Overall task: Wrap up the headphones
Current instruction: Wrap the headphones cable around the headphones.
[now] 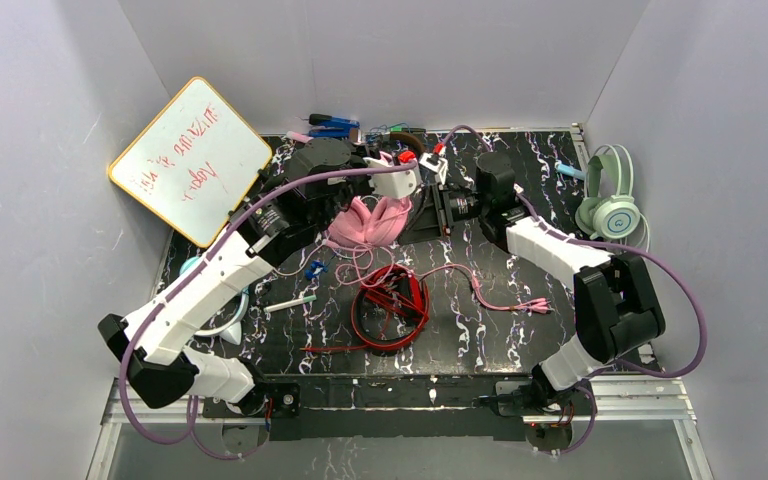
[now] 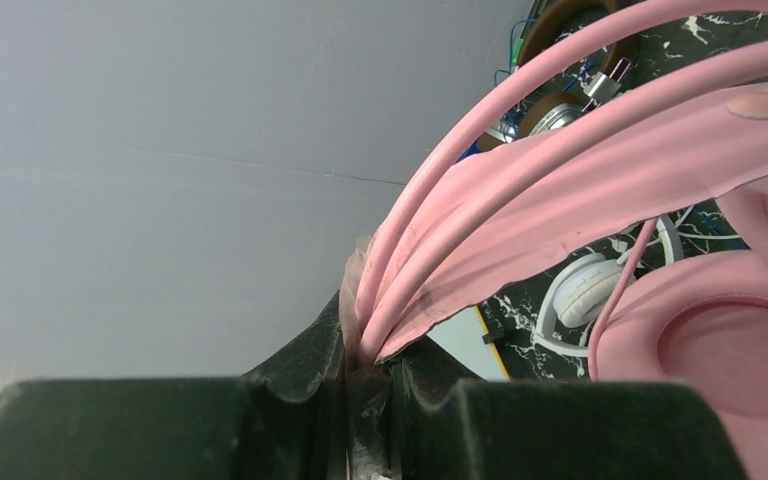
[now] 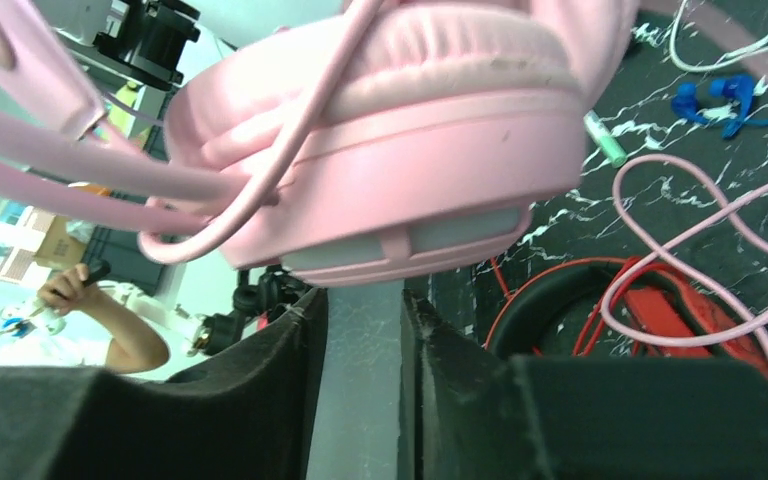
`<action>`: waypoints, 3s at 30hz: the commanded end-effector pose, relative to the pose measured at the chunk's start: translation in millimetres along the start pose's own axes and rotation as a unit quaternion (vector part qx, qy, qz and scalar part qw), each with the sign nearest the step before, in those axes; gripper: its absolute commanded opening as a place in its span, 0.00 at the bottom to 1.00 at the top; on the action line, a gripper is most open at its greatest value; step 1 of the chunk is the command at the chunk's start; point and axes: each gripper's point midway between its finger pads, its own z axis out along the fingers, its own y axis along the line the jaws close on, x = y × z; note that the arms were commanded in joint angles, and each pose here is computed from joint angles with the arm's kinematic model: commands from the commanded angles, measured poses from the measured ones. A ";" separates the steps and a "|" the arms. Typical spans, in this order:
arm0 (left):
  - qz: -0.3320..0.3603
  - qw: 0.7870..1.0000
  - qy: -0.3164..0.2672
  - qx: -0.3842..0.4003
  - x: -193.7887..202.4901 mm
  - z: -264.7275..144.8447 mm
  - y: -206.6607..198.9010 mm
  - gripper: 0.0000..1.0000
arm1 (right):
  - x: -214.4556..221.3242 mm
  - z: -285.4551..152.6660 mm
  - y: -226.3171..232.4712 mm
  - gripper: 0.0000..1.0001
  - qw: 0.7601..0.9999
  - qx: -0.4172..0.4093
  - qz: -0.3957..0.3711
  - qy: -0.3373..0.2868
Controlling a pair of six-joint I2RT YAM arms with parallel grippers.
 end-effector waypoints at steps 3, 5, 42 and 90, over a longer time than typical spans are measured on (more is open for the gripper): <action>-0.057 0.996 -0.048 -0.054 -15.4 -24.1 41.4 0.00 | -14.6 2.6 -19.8 0.50 0.995 0.053 -0.070 -0.044; -0.059 0.996 -0.050 -0.049 -14.5 -25.6 38.8 0.00 | -17.9 -0.3 -28.6 0.51 0.993 0.077 -0.076 -0.054; -0.783 0.621 0.036 -0.021 22.5 -22.8 11.1 0.00 | -11.6 -60.0 -34.1 0.98 0.945 0.227 -0.149 -0.184; -0.873 0.475 -0.021 0.110 -22.9 -6.9 51.9 0.00 | 36.0 3.5 -86.9 0.01 0.952 0.192 -0.108 -0.211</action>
